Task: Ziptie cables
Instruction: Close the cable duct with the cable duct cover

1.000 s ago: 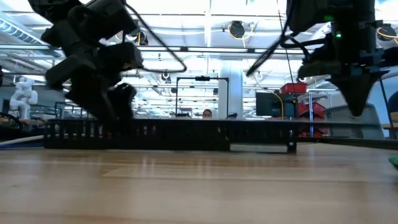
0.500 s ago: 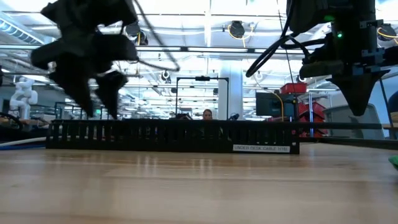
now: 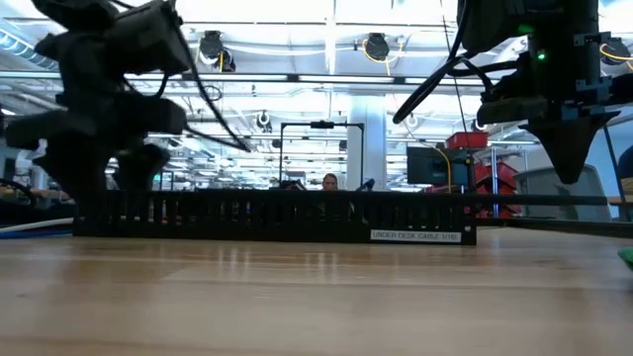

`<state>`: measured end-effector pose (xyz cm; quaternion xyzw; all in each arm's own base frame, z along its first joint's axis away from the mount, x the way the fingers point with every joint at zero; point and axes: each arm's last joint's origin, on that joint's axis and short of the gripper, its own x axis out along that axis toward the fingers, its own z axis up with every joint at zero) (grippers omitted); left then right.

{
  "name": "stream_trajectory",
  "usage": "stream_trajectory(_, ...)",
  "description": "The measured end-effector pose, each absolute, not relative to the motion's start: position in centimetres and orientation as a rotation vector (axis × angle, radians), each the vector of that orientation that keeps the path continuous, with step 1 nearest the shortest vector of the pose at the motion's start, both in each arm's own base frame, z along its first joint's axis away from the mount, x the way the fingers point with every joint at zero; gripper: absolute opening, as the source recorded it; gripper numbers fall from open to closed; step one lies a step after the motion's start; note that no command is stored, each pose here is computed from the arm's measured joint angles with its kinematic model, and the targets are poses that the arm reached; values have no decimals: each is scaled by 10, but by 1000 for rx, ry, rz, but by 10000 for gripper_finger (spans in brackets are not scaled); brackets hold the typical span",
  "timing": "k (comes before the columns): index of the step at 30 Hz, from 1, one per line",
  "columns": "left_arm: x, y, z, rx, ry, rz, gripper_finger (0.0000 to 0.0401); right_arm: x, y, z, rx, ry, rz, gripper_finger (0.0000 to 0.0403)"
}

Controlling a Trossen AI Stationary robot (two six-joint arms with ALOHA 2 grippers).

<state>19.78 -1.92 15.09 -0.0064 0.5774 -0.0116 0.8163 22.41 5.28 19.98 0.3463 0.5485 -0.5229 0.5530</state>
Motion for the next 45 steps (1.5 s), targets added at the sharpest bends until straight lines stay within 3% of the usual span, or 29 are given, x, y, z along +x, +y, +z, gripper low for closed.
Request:
stream_trajectory(10, 197, -18, 141, -31, 1175, 17, 330, 223, 52, 200, 803, 1307, -1236, 0)
stream_trajectory(21, 198, -19, 142, -37, 1164, -8, 201, 223, 52, 200, 813, 1299, -1253, 0)
stream_trajectory(24, 199, -19, 143, -42, 1145, -9, 186, 223, 52, 200, 813, 1298, -1255, 0)
stream_trajectory(37, 200, -19, 143, -46, 1141, 1, 200, 197, 43, 226, 795, 1219, -1342, 0)
stream_trajectory(45, 198, -20, 143, -104, 1186, -15, 281, 193, 41, 235, 833, 1109, -1355, 0)
